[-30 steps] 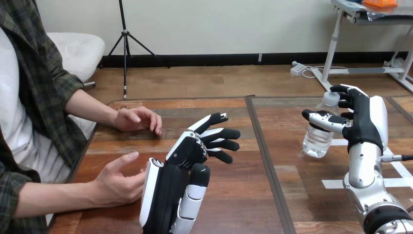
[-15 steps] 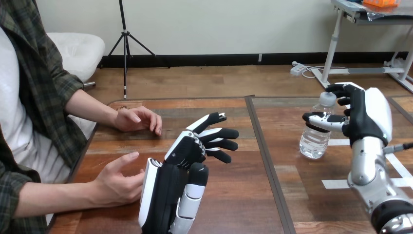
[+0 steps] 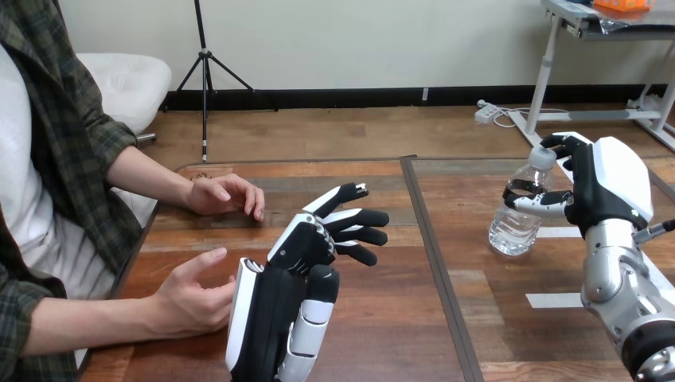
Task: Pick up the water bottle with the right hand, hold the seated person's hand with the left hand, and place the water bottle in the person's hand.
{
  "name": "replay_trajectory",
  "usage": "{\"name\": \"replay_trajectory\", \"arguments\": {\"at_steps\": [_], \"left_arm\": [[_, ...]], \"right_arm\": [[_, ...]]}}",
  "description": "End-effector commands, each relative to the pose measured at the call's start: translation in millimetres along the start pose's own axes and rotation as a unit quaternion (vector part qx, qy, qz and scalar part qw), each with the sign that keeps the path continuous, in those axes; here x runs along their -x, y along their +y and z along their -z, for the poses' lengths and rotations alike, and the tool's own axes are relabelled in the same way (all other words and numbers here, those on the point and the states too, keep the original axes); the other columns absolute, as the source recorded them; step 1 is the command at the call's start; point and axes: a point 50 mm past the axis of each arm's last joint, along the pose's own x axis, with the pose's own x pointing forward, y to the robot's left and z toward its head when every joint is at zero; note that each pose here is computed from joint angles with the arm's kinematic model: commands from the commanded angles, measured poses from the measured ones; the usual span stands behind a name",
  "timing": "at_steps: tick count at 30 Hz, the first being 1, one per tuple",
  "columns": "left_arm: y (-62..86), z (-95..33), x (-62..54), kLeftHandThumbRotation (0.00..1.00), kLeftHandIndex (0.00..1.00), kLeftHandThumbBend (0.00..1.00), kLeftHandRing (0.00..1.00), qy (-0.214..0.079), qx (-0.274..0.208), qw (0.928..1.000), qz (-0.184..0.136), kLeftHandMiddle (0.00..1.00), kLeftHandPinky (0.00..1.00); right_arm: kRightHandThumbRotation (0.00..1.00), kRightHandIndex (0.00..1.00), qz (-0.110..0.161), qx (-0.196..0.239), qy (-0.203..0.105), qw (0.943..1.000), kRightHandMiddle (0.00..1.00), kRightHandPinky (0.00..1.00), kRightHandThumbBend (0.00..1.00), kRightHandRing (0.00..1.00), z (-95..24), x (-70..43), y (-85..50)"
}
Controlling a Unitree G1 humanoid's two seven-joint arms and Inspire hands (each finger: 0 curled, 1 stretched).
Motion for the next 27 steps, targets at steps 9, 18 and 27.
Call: {"name": "replay_trajectory", "arguments": {"at_steps": [9,18,27], "left_arm": [[-4.1,-3.6,-0.2,1.0,0.78,0.52,0.62,-0.01,0.009,0.9997,-0.021,0.68,0.52],[-4.5,-2.5,-0.6,1.0,0.77,0.53,0.62,-0.007,0.013,0.9997,-0.019,0.68,0.51],[-4.6,-1.9,-0.8,1.0,0.78,0.51,0.63,-0.01,0.014,0.9997,-0.019,0.69,0.52]], "right_arm": [[0.0,0.74,0.01,0.027,-0.039,0.9988,0.76,0.8,0.81,0.76,-22.2,-15.0,-15.5],[0.0,0.73,0.003,0.036,-0.04,0.9985,0.76,0.79,0.81,0.76,-20.4,-14.1,-14.1],[0.0,0.73,-0.007,0.026,-0.042,0.9987,0.76,0.79,0.81,0.77,-20.6,-13.5,-12.6]]}}
